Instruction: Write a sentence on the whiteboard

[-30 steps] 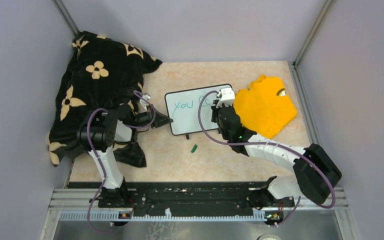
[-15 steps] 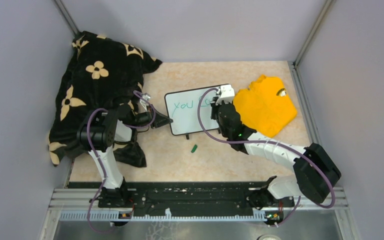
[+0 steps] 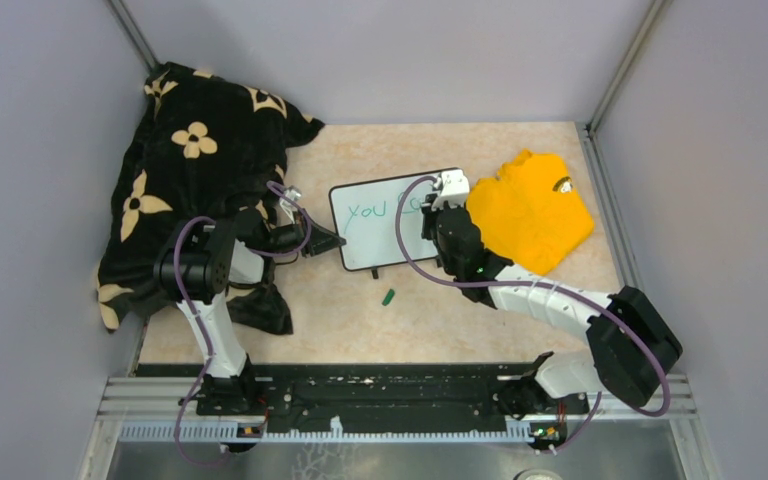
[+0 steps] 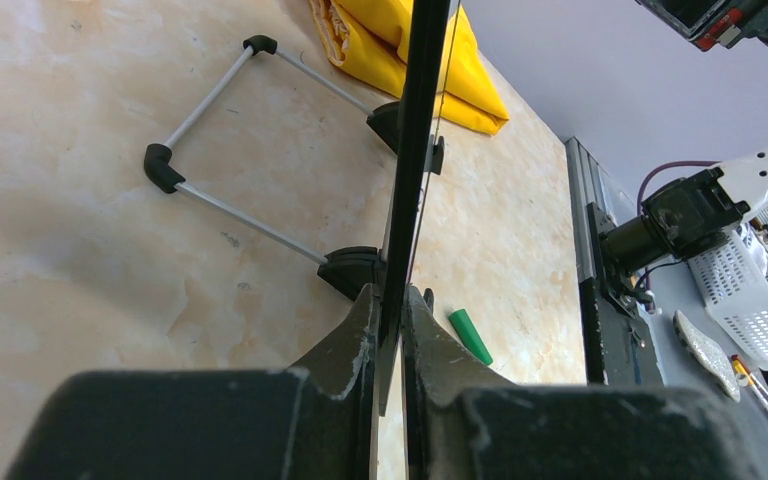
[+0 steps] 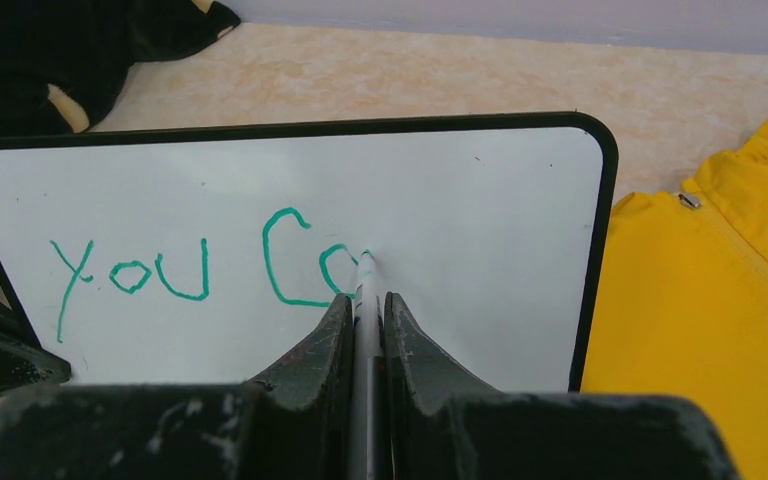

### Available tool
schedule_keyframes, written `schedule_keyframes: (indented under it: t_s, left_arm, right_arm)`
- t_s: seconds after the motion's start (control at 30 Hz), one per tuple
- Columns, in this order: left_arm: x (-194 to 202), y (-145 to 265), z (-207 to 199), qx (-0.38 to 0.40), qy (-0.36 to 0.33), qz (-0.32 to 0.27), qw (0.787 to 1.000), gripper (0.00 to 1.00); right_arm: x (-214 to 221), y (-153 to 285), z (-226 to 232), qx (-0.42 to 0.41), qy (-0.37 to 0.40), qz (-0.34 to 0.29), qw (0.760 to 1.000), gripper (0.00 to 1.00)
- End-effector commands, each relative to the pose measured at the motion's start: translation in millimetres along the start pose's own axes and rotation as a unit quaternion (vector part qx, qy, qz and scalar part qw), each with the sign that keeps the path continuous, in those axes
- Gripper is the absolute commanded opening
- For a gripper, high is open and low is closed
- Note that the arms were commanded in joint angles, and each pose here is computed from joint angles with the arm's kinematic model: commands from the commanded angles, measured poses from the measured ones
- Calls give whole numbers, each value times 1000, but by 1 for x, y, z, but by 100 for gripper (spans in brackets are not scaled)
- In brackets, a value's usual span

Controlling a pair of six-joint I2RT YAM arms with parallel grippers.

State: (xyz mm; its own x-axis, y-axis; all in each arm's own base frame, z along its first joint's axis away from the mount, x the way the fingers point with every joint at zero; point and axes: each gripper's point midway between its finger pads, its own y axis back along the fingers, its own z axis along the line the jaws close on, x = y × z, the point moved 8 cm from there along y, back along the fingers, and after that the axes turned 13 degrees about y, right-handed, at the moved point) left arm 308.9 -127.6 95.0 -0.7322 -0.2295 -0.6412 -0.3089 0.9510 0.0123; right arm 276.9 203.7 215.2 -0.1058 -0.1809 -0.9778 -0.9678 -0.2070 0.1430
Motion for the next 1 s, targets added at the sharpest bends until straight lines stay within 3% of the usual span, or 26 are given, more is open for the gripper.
schedule_keyframes:
  t_s: [0.0, 0.37, 0.67, 0.97]
  left_arm:
    - [3, -1, 0, -2, 12, 10, 1000, 0]
    - [4, -2, 0, -2, 12, 10, 1000, 0]
    - [4, -2, 0, -2, 13, 11, 1000, 0]
    - [4, -2, 0, -2, 12, 11, 1000, 0]
  right_arm:
    - [0, 2, -3, 2, -15, -4, 1000, 0]
    - [7, 8, -8, 12, -14, 6, 1000, 0]
    - [-24, 15, -15, 13, -32, -40, 999, 0]
    - [-35, 5, -13, 13, -26, -48, 998, 0]
